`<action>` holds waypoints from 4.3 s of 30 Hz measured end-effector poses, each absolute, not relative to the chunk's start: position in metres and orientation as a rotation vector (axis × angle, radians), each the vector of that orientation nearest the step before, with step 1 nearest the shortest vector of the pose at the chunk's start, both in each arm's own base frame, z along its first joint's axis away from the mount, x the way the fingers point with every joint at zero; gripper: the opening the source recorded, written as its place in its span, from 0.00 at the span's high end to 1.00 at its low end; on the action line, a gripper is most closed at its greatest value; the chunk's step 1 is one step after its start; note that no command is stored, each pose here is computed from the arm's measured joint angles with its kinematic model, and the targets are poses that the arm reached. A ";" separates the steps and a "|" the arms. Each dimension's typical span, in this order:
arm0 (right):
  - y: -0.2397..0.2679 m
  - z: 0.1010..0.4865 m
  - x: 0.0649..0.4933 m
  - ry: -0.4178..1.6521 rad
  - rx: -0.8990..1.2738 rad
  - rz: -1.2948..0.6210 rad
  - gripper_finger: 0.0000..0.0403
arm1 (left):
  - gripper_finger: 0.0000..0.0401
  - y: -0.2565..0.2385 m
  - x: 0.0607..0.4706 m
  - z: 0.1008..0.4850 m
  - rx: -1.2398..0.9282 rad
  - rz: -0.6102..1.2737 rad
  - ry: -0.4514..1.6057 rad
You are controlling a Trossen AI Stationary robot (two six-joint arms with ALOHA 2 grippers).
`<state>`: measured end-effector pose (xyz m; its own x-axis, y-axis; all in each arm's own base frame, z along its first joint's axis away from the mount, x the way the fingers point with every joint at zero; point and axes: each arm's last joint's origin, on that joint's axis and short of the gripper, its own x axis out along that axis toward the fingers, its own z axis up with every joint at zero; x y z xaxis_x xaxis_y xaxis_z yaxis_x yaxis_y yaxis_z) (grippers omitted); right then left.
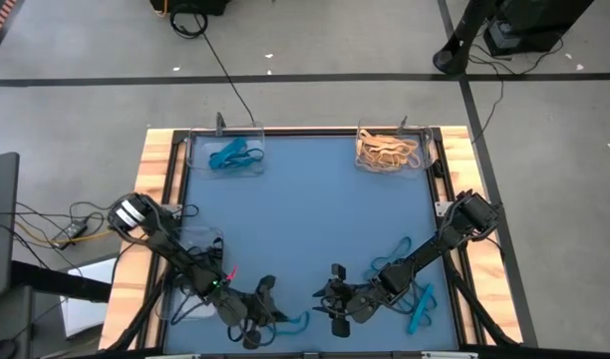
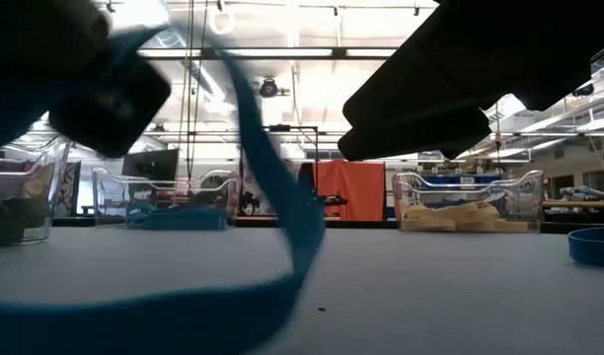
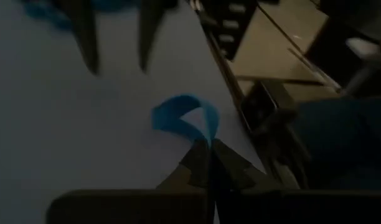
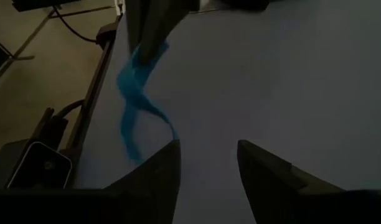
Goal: Sort rubber bands into baskets
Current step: Put the blue rubber band into the top left transparent bin
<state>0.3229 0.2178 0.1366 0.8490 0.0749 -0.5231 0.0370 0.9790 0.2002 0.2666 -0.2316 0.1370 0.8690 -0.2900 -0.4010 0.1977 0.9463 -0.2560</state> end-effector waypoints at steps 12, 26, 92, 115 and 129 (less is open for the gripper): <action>0.218 0.137 0.323 0.557 0.214 0.018 0.58 | 0.98 -0.170 0.260 0.198 -0.132 0.170 0.423; 0.224 0.135 0.317 0.570 0.285 -0.005 0.58 | 0.98 -0.045 0.235 0.257 0.001 0.768 0.411; 0.234 0.114 0.281 0.888 0.505 -0.161 0.58 | 0.57 0.085 0.236 0.275 -0.347 0.287 0.393; 0.170 0.195 0.196 1.299 0.280 -0.528 0.63 | 0.57 -0.082 0.302 0.232 -0.119 -0.102 0.321; 0.154 0.151 0.210 1.504 -0.151 -0.316 0.63 | 0.57 -0.090 0.317 0.205 -0.113 -0.108 0.344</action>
